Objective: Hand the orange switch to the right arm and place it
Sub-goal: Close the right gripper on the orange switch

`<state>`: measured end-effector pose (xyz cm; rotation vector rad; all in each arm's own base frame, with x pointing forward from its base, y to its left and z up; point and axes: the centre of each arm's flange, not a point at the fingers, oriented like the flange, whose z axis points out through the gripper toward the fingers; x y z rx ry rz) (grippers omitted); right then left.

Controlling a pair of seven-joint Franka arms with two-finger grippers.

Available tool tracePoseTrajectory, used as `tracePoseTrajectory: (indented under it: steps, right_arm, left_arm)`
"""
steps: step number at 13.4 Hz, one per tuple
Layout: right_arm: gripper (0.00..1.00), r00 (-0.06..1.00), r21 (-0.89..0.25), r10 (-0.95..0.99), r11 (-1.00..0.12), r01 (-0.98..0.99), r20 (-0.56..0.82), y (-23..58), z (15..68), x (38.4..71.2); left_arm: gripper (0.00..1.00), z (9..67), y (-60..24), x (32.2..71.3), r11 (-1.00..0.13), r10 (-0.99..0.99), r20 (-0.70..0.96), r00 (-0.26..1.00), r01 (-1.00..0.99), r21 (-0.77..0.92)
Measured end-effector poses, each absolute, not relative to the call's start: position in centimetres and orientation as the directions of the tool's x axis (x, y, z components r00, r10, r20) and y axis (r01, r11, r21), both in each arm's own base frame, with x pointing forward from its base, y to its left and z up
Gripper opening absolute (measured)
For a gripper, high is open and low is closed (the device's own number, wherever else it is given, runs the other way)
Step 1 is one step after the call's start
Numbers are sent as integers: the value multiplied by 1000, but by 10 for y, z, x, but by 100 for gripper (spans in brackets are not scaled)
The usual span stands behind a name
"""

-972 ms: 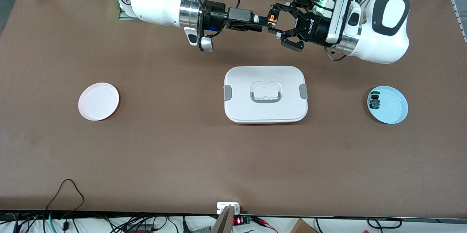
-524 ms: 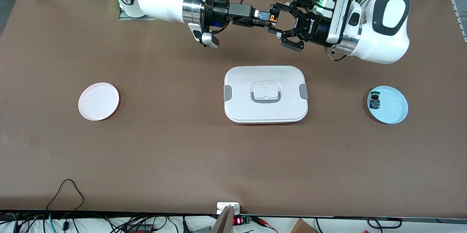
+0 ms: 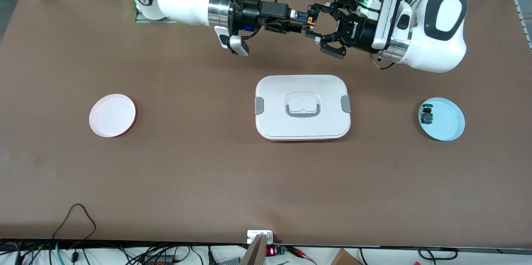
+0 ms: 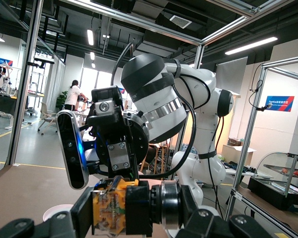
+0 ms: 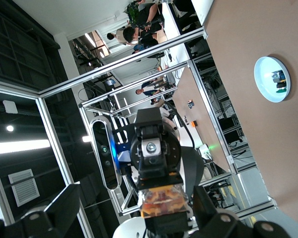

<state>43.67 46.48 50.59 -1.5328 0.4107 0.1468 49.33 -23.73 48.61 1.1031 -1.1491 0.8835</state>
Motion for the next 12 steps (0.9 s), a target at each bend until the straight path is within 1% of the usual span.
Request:
tracePoseTrajectory:
  steps: [10, 11, 12]
  right_arm:
    - [100, 936, -947, -144, 20, -321, -321, 474, 496, 425]
    - [100, 936, -947, -144, 20, -321, -320, 474, 496, 425]
    - [97, 937, -947, -144, 20, -320, -320, 474, 496, 425]
  left_arm:
    - [72, 486, -237, 493, 249, -7, 978, 210, -947, 205]
    - [72, 486, -237, 493, 249, -7, 978, 210, -947, 205]
    - [72, 486, -237, 493, 249, -7, 978, 210, -947, 205]
